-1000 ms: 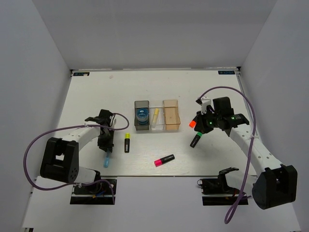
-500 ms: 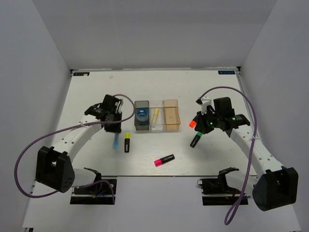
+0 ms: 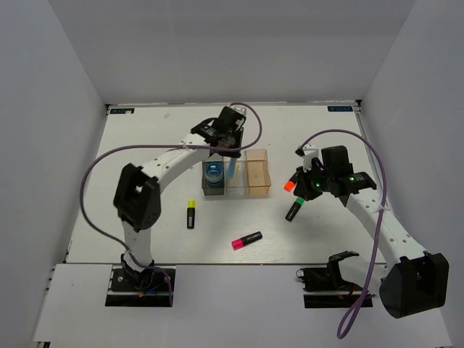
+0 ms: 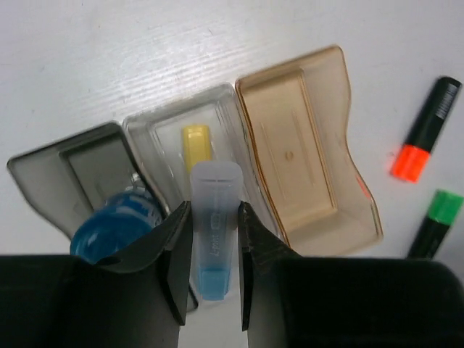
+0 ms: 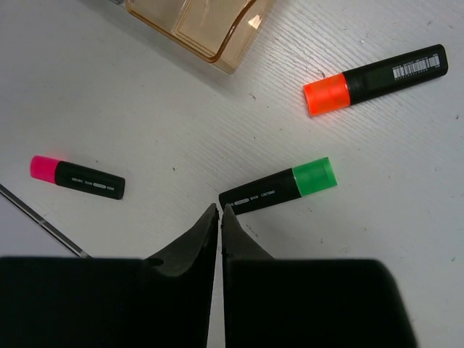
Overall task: Sort the stationery into containers
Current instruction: Place the stationery in the storage box, then pick up the stationery from the center of the board.
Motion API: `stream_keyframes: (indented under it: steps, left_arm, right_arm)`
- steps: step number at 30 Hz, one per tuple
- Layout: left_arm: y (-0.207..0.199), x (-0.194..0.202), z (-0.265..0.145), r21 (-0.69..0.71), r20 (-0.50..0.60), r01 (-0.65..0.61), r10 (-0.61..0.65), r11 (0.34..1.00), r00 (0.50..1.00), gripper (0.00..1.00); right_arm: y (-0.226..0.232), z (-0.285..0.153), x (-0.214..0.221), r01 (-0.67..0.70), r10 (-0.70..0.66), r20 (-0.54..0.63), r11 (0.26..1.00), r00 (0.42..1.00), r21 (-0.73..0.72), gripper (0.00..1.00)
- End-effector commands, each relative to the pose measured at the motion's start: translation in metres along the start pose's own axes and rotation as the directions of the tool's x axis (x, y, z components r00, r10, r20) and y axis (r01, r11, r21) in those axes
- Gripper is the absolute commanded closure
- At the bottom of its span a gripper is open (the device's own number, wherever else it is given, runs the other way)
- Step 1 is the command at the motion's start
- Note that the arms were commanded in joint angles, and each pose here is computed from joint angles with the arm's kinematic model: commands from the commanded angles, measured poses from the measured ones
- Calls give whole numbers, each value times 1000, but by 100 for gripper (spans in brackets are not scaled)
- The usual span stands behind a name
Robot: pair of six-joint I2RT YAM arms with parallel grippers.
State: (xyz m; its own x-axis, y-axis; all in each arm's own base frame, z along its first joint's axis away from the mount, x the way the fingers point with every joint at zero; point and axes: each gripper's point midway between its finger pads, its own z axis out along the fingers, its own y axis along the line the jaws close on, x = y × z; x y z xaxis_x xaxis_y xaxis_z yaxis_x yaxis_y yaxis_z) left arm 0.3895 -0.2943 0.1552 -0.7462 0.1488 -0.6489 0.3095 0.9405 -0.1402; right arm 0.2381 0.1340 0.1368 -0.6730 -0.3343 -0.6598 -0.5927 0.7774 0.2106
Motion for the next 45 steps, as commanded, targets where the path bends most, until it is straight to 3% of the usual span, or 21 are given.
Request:
stream_keyframes:
  steps: [1,4,6,7,8,11,12,18,20,22,23,24,26,27,28,30,31,32,33,38,45]
  left_arm:
    - [-5,-40,13,-45,93,0,5,999,996,100]
    - [-6,-44,34,-69,67,-25,29,997,997,97]
    - [-5,-42,43,-75,50,-26,30,997,998,90]
    - [-2,-36,45,-83,34,-27,29,996,999,83]
    - [-2,-36,45,-81,41,-27,30,996,999,59]
    - [3,-32,44,-79,44,-22,25,997,999,32]
    - [1,-32,43,-68,47,-22,26,997,999,28]
    - [-14,-53,12,4,100,-10,9,1000,995,22]
    - [-23,-57,-20,31,136,-25,20,999,990,29]
    - [-18,-59,-55,11,182,-24,22,1000,983,59]
    - [-10,-44,-82,10,198,-13,11,1000,980,70]
    - [0,-32,-92,-23,189,-5,10,1000,982,81]
    - [30,7,-93,-118,136,9,8,993,991,80]
    - [44,25,-119,-123,159,17,3,992,987,73]
    - [61,54,-114,-174,111,6,13,985,994,43]
    - [91,100,-126,-232,70,-3,20,973,997,25]
    - [99,108,-128,-250,70,5,13,968,997,12]
    - [102,114,-134,-243,87,13,8,970,996,7]
    - [111,138,-128,-254,54,7,7,967,999,4]
    - [119,172,-121,-250,18,41,-38,967,999,1]
    - [122,190,-98,-248,37,75,-68,966,997,1]
  right_arm:
    - [-4,-3,-6,26,-27,29,999,999,25,91]
    - [-5,-2,-4,25,-26,25,999,999,26,68]
    - [-6,-2,-5,26,-27,24,999,999,31,45]
    - [-8,-1,-4,26,-27,16,999,1000,45,38]
    - [-11,0,-4,23,-24,19,998,1000,54,29]
    - [-25,3,-4,-12,12,2,992,1000,124,27]
    - [-28,5,-3,-39,40,-4,989,999,141,31]
    - [-50,23,-11,-150,168,-58,961,984,234,44]
    - [-63,35,-21,-220,249,-71,932,966,289,49]
    - [-74,47,-30,-288,334,-87,898,939,332,49]
    - [-82,53,-11,-296,385,-169,871,908,392,49]
    - [-86,59,-31,-315,398,-148,864,906,392,47]
    - [-91,70,-28,-358,459,-157,829,874,429,40]
    - [-96,74,-35,-359,463,-150,821,874,444,38]
    - [-100,77,-40,-371,476,-132,806,870,460,37]
    - [-105,85,-35,-397,527,-152,773,836,495,37]
    - [-106,88,-36,-404,531,-142,768,835,498,37]
    - [-108,92,-31,-411,545,-150,759,825,505,37]
    - [-110,97,-27,-411,555,-156,751,817,518,37]
    - [-132,110,-13,-380,591,-179,692,786,614,34]
    - [-137,128,1,-391,636,-202,661,745,641,37]
